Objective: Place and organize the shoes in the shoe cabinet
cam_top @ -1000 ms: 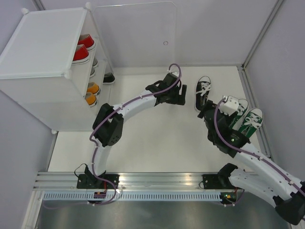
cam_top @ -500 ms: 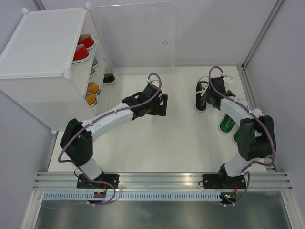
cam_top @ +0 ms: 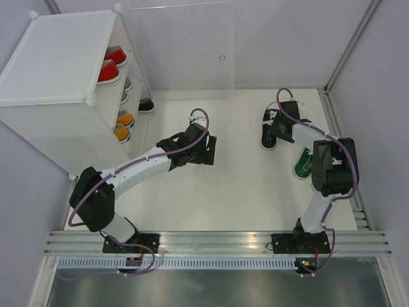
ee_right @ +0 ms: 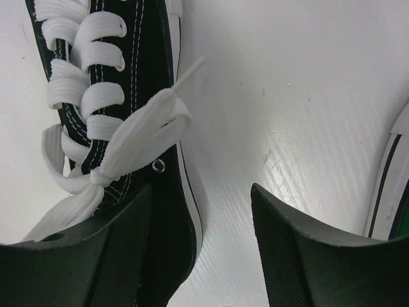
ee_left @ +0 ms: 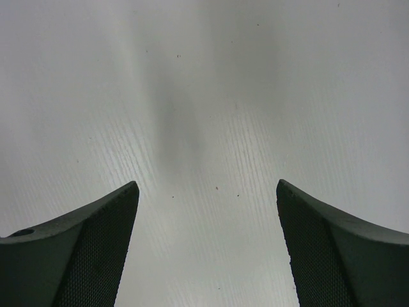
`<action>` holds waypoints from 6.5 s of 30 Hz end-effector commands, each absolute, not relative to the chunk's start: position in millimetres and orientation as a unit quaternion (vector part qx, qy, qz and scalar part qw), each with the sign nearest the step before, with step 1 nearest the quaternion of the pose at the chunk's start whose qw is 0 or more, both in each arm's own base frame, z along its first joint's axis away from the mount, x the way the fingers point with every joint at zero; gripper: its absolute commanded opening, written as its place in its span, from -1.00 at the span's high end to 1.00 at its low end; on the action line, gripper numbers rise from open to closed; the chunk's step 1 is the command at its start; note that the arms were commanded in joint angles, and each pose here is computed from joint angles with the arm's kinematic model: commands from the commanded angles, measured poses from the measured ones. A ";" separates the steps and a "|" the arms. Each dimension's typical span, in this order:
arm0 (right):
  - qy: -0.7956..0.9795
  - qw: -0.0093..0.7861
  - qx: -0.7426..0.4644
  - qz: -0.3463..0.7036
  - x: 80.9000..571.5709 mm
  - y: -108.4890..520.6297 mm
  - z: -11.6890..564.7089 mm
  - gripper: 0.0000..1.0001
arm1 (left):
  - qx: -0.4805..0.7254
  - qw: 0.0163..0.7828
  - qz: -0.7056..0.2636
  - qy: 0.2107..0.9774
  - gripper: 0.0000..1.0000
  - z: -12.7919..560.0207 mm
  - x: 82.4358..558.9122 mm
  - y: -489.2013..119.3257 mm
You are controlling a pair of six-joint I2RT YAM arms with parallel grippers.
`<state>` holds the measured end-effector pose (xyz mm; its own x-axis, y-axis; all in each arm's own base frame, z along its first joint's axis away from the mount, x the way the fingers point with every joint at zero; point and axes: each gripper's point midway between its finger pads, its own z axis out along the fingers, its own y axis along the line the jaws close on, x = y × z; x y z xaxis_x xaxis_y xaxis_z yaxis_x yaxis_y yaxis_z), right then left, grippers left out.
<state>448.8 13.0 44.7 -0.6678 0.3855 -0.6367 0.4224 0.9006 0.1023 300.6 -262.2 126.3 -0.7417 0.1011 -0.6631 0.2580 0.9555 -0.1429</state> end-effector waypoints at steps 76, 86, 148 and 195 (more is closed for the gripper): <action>0.872 0.488 0.044 -0.006 342.7 130.7 225.4 -0.96 | 0.187 0.378 -0.145 0.895 -0.86 159.6 333.1 -257.9; 0.831 0.535 0.066 0.137 281.9 127.8 226.2 -0.96 | 0.230 0.365 -0.096 0.897 -0.72 128.6 377.7 -278.3; 0.837 0.536 0.046 0.102 276.3 130.1 170.3 -0.96 | 0.189 0.368 0.028 0.910 0.95 118.5 537.2 -100.4; 0.840 0.530 0.030 0.116 275.9 140.4 164.6 -0.96 | -0.114 0.451 0.122 0.877 -0.99 191.3 507.3 -75.3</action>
<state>273.7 134.6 155.2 -0.4677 0.1581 -0.8697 -0.0463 0.9782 0.2027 516.2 -73.7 166.5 -0.6712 0.0771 -0.7372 -0.1108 0.9730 0.2027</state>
